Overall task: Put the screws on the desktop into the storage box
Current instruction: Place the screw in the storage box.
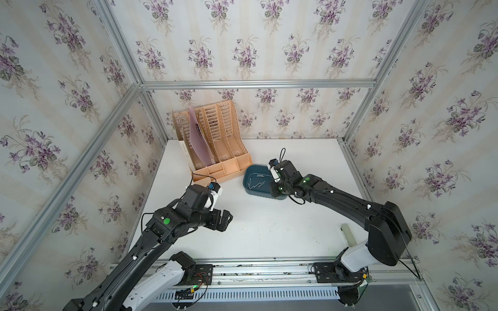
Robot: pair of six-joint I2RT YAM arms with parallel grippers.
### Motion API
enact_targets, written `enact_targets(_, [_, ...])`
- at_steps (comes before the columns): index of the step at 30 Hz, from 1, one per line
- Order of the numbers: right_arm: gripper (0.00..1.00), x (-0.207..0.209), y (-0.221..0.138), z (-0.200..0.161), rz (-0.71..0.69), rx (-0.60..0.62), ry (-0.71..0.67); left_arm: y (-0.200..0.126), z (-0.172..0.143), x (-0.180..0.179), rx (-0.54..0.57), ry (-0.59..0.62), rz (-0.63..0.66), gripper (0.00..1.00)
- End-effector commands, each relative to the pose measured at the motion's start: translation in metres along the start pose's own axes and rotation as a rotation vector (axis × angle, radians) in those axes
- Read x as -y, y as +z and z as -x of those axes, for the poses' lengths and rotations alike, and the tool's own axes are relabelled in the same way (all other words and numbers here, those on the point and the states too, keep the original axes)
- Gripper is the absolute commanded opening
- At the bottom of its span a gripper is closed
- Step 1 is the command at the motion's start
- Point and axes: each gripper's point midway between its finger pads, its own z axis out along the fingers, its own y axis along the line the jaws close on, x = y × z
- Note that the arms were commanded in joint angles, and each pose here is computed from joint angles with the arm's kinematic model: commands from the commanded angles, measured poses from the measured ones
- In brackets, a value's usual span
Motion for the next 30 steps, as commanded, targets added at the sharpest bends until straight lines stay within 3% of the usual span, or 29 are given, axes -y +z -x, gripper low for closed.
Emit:
enact_targets(1, [0.00, 0.004, 0.004, 0.015, -0.044, 0.015, -0.046, -0.001, 0.007, 0.001, 0.046, 0.015, -0.007, 0.99])
enact_targets(12, [0.00, 0.011, 0.014, 0.048, -0.090, 0.039, -0.077, -0.003, 0.014, -0.003, 0.104, 0.014, 0.010, 0.99])
enact_targets(22, [0.00, 0.014, 0.019, 0.053, -0.107, 0.033, -0.087, -0.006, 0.018, -0.004, 0.133, 0.013, 0.017, 0.99])
enact_targets(25, [0.13, 0.015, 0.019, 0.054, -0.114, 0.035, -0.086, -0.006, 0.019, -0.003, 0.136, 0.013, 0.016, 0.99])
enact_targets(27, [0.51, 0.015, 0.017, 0.055, -0.113, 0.045, -0.087, -0.007, 0.020, -0.003, 0.136, 0.012, 0.013, 0.99])
enact_targets(30, [0.72, 0.015, 0.012, 0.058, -0.107, 0.055, -0.090, -0.007, 0.020, -0.003, 0.140, 0.013, 0.013, 0.99])
